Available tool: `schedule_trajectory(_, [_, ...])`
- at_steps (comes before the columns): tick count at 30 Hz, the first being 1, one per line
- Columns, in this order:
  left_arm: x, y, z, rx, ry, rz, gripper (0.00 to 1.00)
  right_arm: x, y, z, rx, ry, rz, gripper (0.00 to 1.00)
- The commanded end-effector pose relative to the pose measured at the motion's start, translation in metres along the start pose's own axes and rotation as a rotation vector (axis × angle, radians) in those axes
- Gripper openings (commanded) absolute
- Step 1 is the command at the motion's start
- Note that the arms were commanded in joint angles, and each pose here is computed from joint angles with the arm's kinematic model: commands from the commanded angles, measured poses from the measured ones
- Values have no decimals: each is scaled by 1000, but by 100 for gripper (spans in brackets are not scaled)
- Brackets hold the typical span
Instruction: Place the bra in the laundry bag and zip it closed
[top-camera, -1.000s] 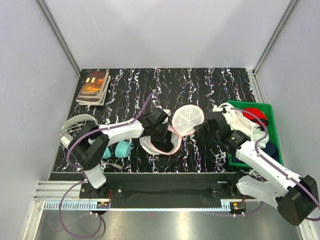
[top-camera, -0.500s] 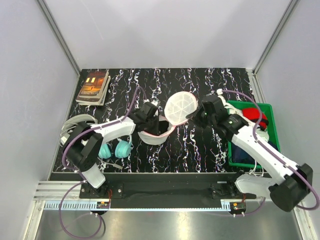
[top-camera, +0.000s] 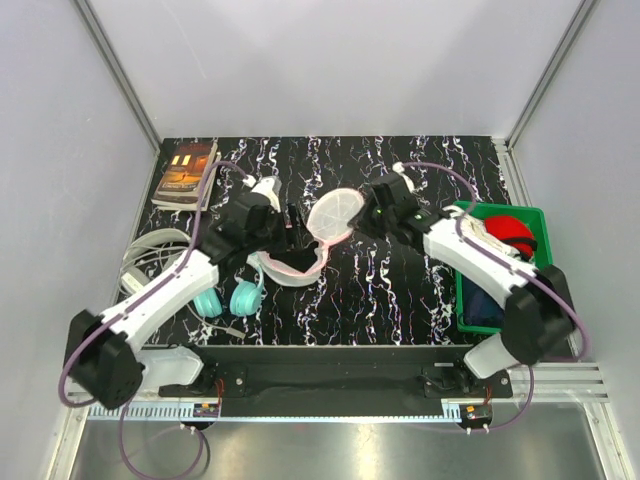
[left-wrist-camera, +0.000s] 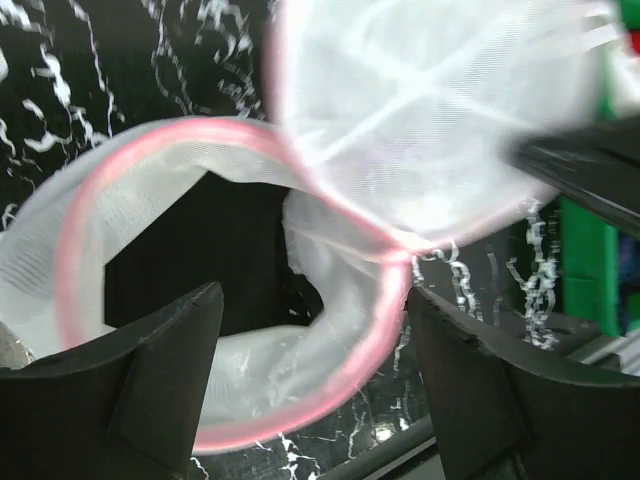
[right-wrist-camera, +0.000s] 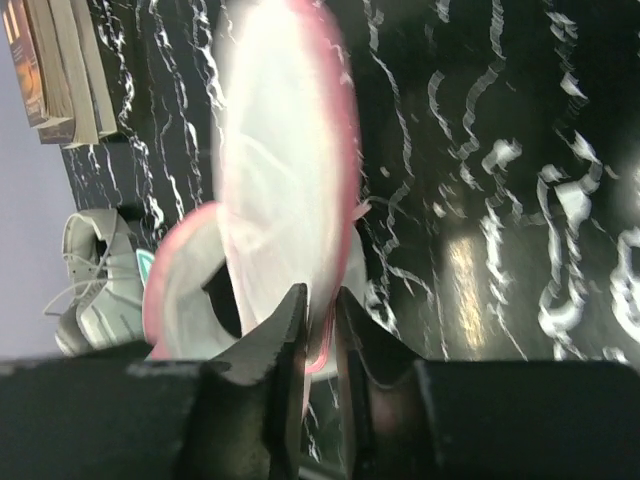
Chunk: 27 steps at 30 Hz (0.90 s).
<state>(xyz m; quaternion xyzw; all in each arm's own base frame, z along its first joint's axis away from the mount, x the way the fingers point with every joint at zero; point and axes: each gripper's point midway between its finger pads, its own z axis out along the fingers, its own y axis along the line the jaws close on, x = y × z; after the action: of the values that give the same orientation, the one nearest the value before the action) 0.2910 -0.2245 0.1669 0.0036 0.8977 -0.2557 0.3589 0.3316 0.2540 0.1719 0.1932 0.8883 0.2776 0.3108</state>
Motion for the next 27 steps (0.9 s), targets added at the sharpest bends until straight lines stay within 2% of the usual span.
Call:
schedule_trajectory(1, [-24,-16,-32,56,-92,34,80,-27,41,39,-101,-26,-55,45])
schedule_trajectory(3, [-27,-26,-47,111,-108,40,77,-28,35,49,-83,20,-38,52])
schedule_trajectory(4, [-26,-30,-51,131,-107,41,77,-30,29,53,-65,25,-33,65])
schedule_trajectory(6, [-26,-40,-63,187,-114,45,75,-41,14,50,-18,-8,-41,76])
schedule_trajectory(10, [-18,-50,-76,246,-112,68,74,-72,-22,18,101,-91,-41,89])
schedule_trajectory(11, [-16,-54,-82,273,-108,75,74,-73,-41,7,166,-89,-41,98])
schedule_trajectory(15, [-5,-65,-94,329,-96,103,73,-109,-112,-54,376,-213,-19,100])
schedule_trajectory(18, [3,-72,-101,359,-79,128,73,-119,-164,-96,528,-285,-20,100])
schedule_trajectory(22, [10,-81,-104,392,-56,156,73,-120,-216,-113,648,-315,-23,100])
schedule_trajectory(27, [14,-81,-100,389,-38,157,72,-123,-248,-97,669,-291,-51,97])
